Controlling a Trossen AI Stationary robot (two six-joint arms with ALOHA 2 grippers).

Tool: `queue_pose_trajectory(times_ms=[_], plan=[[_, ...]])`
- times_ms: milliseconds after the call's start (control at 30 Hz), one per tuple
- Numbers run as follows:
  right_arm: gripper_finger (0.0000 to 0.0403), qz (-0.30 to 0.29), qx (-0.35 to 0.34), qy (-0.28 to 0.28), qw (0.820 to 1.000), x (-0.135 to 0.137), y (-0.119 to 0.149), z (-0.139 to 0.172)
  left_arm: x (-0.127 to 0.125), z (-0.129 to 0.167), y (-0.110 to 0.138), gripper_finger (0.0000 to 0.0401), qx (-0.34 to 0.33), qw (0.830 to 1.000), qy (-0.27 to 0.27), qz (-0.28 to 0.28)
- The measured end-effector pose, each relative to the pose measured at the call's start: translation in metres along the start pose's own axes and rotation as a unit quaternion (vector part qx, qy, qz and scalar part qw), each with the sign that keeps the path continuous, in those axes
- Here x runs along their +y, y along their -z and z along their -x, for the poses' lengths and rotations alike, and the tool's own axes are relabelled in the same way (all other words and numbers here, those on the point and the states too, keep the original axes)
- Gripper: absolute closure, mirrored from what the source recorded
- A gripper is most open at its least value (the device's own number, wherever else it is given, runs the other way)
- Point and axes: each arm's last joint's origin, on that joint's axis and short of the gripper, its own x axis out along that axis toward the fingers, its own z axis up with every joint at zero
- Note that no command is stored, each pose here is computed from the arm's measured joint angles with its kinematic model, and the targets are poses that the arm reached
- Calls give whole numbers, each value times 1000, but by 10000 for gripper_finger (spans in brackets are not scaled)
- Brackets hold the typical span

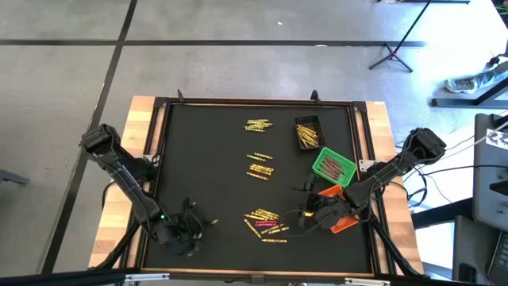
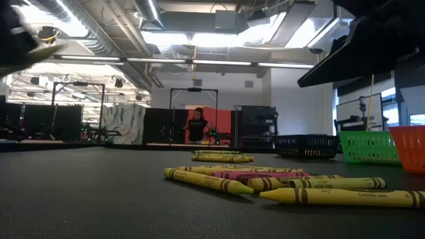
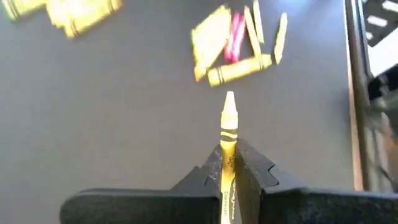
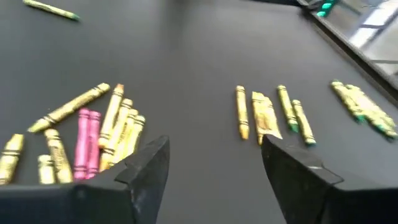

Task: Sort crayons
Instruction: Put the light green crayon into the orange basket

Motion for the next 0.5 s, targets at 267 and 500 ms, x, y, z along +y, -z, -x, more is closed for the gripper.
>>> queue_pose_trajectory(times_ms=[267,500], plan=[[122,31,-39,-46,998,6,-11,1,8,-34,-53,395,-123,986,-41,-101],[148,33,-64,-88,994,2,-21,-6,15,-60,-102,395,-202,959,52,-194]])
